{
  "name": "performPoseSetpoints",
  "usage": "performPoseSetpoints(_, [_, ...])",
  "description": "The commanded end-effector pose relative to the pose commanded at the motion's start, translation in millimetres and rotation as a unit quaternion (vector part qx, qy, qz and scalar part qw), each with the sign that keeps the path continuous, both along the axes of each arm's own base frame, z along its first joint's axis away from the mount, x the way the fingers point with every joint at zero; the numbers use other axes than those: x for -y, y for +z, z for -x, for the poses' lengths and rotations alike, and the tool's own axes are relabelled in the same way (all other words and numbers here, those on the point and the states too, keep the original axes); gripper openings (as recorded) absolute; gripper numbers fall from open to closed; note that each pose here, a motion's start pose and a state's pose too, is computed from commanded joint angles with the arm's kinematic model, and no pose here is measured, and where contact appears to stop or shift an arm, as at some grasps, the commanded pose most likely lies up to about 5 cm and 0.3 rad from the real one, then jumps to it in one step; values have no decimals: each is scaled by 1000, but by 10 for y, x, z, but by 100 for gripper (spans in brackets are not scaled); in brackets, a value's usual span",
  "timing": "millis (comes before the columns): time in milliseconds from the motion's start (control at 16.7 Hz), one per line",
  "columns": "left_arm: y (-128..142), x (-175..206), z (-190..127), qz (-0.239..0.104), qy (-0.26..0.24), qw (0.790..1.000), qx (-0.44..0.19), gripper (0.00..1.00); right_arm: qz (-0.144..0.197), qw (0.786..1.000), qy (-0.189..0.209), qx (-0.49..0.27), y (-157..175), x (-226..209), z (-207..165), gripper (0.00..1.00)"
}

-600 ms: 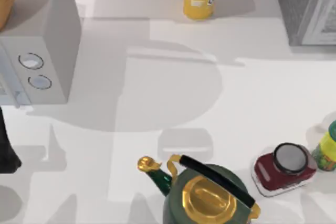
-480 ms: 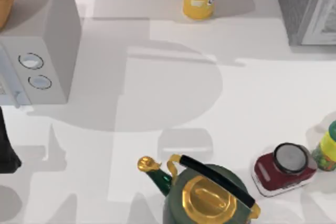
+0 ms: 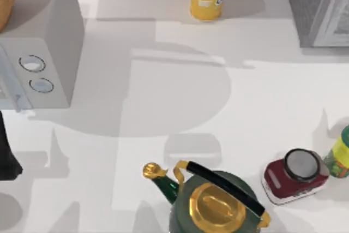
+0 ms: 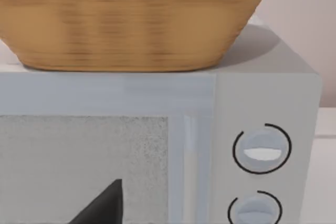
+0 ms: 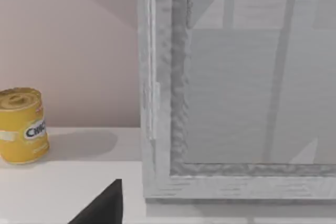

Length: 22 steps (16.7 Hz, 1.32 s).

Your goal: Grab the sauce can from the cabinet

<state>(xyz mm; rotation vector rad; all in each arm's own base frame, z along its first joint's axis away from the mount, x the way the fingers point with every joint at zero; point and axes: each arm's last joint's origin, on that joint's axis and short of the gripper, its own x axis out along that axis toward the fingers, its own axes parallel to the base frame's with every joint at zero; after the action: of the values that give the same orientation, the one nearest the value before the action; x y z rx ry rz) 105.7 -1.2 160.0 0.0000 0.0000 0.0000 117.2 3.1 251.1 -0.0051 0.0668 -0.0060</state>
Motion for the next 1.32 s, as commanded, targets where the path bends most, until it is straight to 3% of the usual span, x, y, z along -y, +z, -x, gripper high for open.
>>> performPoseSetpoints(420, [0, 0, 0, 0, 0, 1000, 0, 100, -2, 999, 0, 39, 1665, -140, -478, 100])
performPoseSetpoints(600, [0, 0, 0, 0, 0, 1000, 0, 100, -5, 999, 1, 50, 2166, -232, -764, 100])
performPoseSetpoints(960, [0, 0, 0, 0, 0, 1000, 0, 100, -3, 999, 3, 37, 2557, -411, -1301, 100])
performPoseSetpoints(1320, [0, 0, 0, 0, 0, 1000, 0, 100, -3, 999, 3, 33, 2589, -442, -1390, 100])
